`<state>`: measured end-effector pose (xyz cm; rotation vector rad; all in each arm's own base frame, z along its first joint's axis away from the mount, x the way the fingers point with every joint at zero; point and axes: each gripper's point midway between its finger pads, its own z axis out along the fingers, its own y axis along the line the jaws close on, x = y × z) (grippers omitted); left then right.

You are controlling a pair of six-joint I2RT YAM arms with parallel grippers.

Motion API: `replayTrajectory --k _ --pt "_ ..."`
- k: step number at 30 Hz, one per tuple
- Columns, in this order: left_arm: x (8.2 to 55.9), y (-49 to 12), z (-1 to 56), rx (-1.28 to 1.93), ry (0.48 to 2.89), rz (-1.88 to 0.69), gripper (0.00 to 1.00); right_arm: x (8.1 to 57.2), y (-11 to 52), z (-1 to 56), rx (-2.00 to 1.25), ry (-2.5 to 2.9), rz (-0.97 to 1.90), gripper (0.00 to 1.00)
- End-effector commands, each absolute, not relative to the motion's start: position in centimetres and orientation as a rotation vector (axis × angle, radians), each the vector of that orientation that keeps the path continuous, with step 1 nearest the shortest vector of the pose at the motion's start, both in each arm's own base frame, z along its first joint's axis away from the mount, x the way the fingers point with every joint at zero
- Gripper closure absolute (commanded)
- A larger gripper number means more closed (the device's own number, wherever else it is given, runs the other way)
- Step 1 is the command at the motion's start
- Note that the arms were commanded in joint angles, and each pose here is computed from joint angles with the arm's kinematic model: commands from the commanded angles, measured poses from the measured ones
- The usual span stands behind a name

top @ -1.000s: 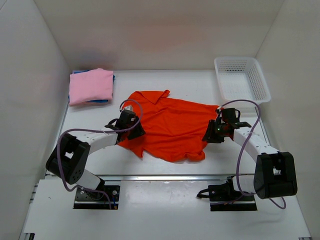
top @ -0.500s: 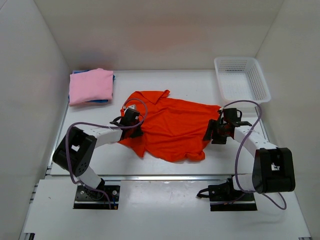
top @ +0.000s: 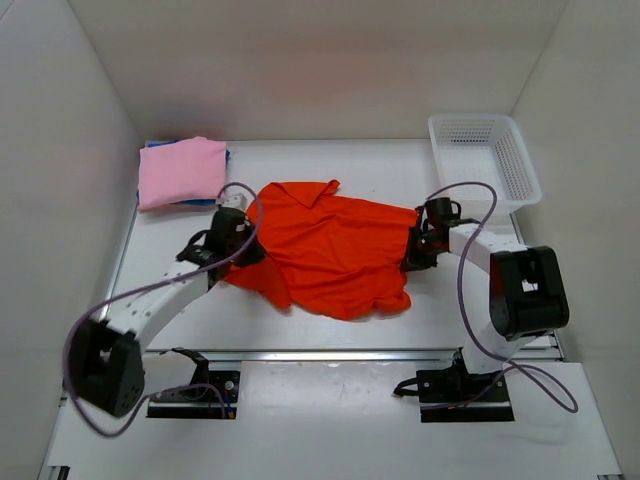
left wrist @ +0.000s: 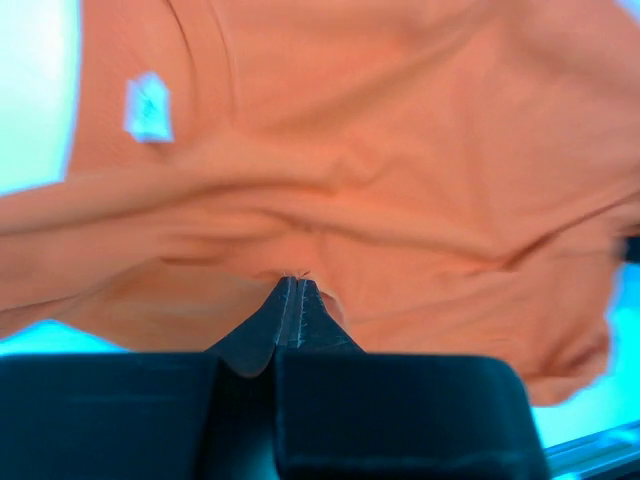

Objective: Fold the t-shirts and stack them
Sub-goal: Flatten out the tshirt

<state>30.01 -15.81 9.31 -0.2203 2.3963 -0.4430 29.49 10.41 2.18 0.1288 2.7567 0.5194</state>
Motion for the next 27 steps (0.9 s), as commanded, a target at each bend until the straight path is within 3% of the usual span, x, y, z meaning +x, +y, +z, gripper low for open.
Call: replayTrajectory --k 1,8,14,17,27 --pt "28.4 -12.6 13.5 -0.229 2.297 -0.461 1.0 35.0 11.1 6.4 0.018 2.627 0.458 1.0" --pt "25.3 -8.2 14.0 -0.307 2.261 -0.393 1.0 42.0 12.0 10.0 -0.097 2.623 0.284 0.97" --pt "24.0 -7.1 13.6 -0.309 2.247 -0.368 1.0 40.4 11.2 11.6 -0.097 2.582 0.224 0.62" --pt "23.7 -7.6 12.9 -0.291 2.262 -0.397 1.0 37.6 9.6 10.2 -0.037 2.564 0.254 0.53" --pt "23.6 -8.2 12.6 -0.313 2.243 -0.45 1.0 37.0 8.9 7.9 0.264 2.466 0.574 0.54"
